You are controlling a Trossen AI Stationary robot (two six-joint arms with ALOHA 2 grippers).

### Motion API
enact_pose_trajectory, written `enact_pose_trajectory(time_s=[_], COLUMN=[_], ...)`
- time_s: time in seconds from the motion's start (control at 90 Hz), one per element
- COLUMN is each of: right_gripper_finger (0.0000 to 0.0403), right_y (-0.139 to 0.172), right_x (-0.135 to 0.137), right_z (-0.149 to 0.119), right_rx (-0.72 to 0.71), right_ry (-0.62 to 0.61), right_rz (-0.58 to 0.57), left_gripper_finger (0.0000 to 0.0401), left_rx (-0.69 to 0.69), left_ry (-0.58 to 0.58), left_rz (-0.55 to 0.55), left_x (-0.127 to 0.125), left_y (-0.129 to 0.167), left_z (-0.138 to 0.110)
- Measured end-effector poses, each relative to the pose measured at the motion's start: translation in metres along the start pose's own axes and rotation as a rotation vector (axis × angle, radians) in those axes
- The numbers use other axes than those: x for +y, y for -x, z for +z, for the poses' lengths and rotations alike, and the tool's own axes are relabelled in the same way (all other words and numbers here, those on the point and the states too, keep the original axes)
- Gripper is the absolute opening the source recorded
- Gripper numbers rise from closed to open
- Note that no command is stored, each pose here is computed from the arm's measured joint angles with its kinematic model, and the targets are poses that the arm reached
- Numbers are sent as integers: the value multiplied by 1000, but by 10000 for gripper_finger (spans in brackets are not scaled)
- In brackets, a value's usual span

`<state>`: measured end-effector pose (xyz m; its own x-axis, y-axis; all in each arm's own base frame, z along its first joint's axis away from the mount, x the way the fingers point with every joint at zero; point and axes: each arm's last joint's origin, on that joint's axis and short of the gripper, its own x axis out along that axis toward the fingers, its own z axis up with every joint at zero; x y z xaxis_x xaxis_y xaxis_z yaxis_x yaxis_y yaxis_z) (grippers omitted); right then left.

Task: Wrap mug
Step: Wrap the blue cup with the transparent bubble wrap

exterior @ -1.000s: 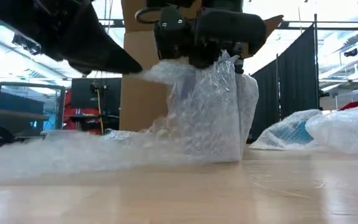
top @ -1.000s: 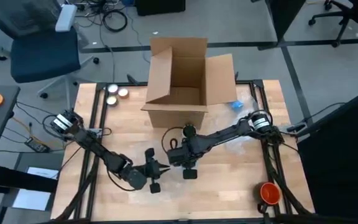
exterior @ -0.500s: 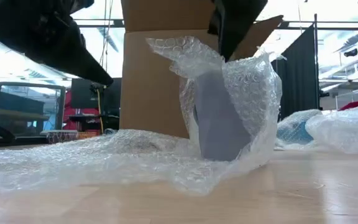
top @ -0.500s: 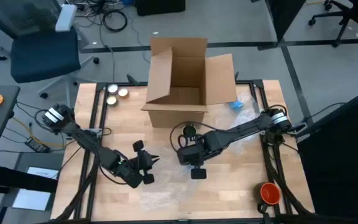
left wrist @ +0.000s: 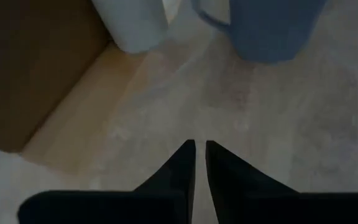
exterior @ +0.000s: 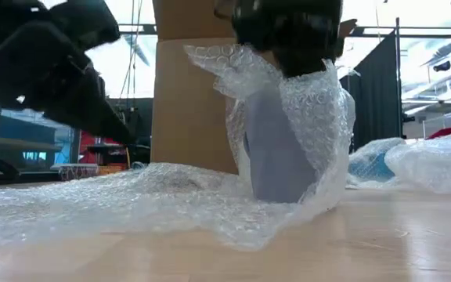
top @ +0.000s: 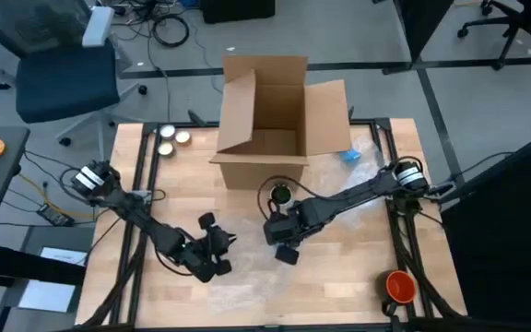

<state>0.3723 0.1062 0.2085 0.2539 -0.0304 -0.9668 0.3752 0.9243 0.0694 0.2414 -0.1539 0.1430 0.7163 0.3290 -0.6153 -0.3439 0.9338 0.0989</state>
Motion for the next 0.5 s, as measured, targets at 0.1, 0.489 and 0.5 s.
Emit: enact_pose_trajectory(time_s=[0.1,0.489,0.5], right_gripper_finger=[0,2,3], right_y=[-9,25,27], right_x=[-4,4,5], right_z=[-3,11,12], right_rx=[16,21,19], right_ry=[-26,78,79], right_rz=[16,55,52], left_gripper_finger=[23,23,23], left_rx=[58,169,169], left_ry=[1,48,48], left_rz=[-30,-47,-47], left_x=[0,7,7], left_y=[-7,-27,-27], left_z=[-4,-6,-6])
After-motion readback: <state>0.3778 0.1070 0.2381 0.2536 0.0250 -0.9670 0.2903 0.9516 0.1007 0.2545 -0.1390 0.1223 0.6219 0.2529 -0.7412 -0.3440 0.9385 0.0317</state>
